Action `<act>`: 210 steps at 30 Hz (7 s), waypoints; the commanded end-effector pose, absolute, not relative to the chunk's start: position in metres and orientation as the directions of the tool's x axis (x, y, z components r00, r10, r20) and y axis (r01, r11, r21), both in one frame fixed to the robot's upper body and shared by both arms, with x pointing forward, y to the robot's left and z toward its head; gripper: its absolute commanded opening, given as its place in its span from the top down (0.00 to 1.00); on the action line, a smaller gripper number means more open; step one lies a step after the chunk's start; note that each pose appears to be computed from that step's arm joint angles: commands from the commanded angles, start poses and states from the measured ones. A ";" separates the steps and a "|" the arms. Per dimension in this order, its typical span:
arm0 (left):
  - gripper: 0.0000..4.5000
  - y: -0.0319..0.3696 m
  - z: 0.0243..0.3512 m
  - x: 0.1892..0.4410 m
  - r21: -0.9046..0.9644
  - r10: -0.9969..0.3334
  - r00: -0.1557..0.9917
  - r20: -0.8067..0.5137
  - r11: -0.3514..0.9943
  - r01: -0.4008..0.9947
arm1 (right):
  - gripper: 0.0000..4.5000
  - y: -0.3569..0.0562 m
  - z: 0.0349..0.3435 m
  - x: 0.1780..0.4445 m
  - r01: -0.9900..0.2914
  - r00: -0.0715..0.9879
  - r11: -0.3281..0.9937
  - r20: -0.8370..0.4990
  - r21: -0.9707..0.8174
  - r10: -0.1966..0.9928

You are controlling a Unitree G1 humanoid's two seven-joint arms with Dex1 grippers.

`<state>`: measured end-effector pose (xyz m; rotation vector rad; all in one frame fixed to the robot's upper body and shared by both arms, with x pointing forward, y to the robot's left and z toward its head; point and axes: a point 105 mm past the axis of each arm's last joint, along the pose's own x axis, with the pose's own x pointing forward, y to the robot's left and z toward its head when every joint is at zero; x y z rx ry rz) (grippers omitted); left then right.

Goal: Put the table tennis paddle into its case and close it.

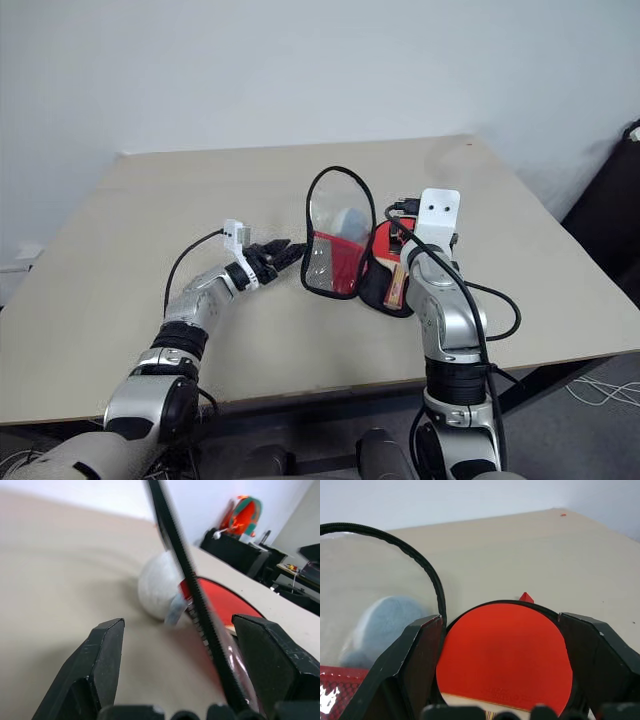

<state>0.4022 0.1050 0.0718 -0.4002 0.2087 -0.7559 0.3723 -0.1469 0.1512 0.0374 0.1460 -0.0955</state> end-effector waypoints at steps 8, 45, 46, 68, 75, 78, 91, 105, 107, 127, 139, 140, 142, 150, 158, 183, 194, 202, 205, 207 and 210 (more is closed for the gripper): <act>0.43 0.088 0.090 0.425 -0.366 -0.666 0.739 -0.100 0.716 0.595 | 0.10 -0.147 0.162 0.375 0.119 0.989 0.991 -0.091 0.064 -0.112; 0.78 0.027 0.107 0.412 -0.211 -0.824 0.566 -0.032 0.559 0.802 | 0.10 -0.157 0.156 0.380 0.157 0.984 0.985 -0.101 0.073 -0.150; 0.78 0.024 0.110 0.410 -0.211 -0.835 0.551 -0.016 0.541 0.814 | 0.10 -0.158 0.156 0.380 0.163 0.983 0.984 -0.102 0.073 -0.155; 0.78 -0.025 0.093 0.359 -0.245 -0.962 0.246 -0.117 0.268 0.932 | 0.10 -0.228 0.166 0.370 0.500 0.866 0.861 -0.044 0.095 -0.498; 0.78 -0.021 0.092 0.362 -0.253 -0.954 0.276 -0.119 0.298 0.920 | 0.10 -0.222 0.160 0.372 0.462 0.887 0.883 -0.062 0.085 -0.458; 0.78 -0.014 0.097 0.375 -0.332 -0.926 0.369 -0.082 0.375 0.866 | 0.10 -0.214 0.152 0.374 0.401 0.915 0.913 -0.085 0.069 -0.395; 0.50 0.015 0.104 0.390 -0.765 -0.861 0.508 -0.026 0.344 0.544 | 0.10 -0.211 0.136 0.370 0.349 0.932 0.937 -0.107 0.018 -0.345; 0.02 0.021 0.086 0.373 -0.913 -0.889 0.419 -0.184 0.313 0.263 | 0.10 -0.207 0.132 0.369 0.350 0.933 0.936 -0.113 0.048 -0.343; 0.02 0.021 0.084 0.371 -0.920 -0.889 0.410 -0.205 0.318 0.228 | 0.10 -0.206 0.131 0.369 0.352 0.932 0.934 -0.113 0.051 -0.345; 0.02 -0.023 0.072 0.362 -0.948 -0.903 0.370 -0.217 0.286 0.142 | 0.10 -0.212 0.132 0.366 0.384 0.920 0.921 -0.107 0.066 -0.376; 0.02 -0.036 0.063 0.366 -0.933 -0.877 0.396 -0.271 0.341 0.115 | 0.10 -0.214 0.133 0.365 0.391 0.918 0.918 -0.101 0.065 -0.384; 0.02 -0.037 0.063 0.366 -0.934 -0.878 0.395 -0.270 0.339 0.116 | 0.10 -0.214 0.133 0.365 0.391 0.918 0.918 -0.101 0.065 -0.384; 0.10 -0.038 0.063 0.365 -0.934 -0.880 0.392 -0.268 0.337 0.118 | 0.10 -0.214 0.133 0.365 0.392 0.918 0.918 -0.100 0.064 -0.385; 0.55 -0.037 0.067 0.366 -0.940 -0.884 0.396 -0.246 0.318 0.124 | 0.10 -0.213 0.134 0.367 0.389 0.919 0.919 -0.098 0.062 -0.382; 0.98 -0.035 0.068 0.368 -0.942 -0.883 0.404 -0.239 0.311 0.122 | 0.10 -0.213 0.134 0.369 0.385 0.921 0.921 -0.097 0.061 -0.378; 1.00 0.032 0.080 0.348 -0.932 -0.931 0.320 -0.174 0.261 0.251 | 0.10 -0.211 0.133 0.370 0.374 0.924 0.926 -0.099 0.052 -0.368; 1.00 0.066 0.071 0.307 -0.920 -0.938 0.257 -0.232 0.297 0.256 | 0.10 -0.207 0.130 0.371 0.361 0.929 0.931 -0.105 0.046 -0.355; 1.00 0.081 0.067 0.277 -0.920 -0.946 0.210 -0.249 0.298 0.255 | 0.10 -0.205 0.128 0.371 0.352 0.932 0.935 -0.112 0.042 -0.345; 1.00 0.087 0.063 0.265 -0.920 -0.947 0.197 -0.253 0.299 0.255 | 0.10 -0.204 0.126 0.371 0.346 0.933 0.937 -0.116 0.038 -0.340; 1.00 0.091 0.061 0.257 -0.920 -0.949 0.186 -0.255 0.298 0.256 | 0.10 -0.204 0.126 0.371 0.343 0.934 0.939 -0.118 0.036 -0.336; 1.00 0.096 0.060 0.247 -0.921 -0.953 0.169 -0.250 0.288 0.262 | 0.10 -0.203 0.126 0.371 0.339 0.935 0.940 -0.120 0.034 -0.333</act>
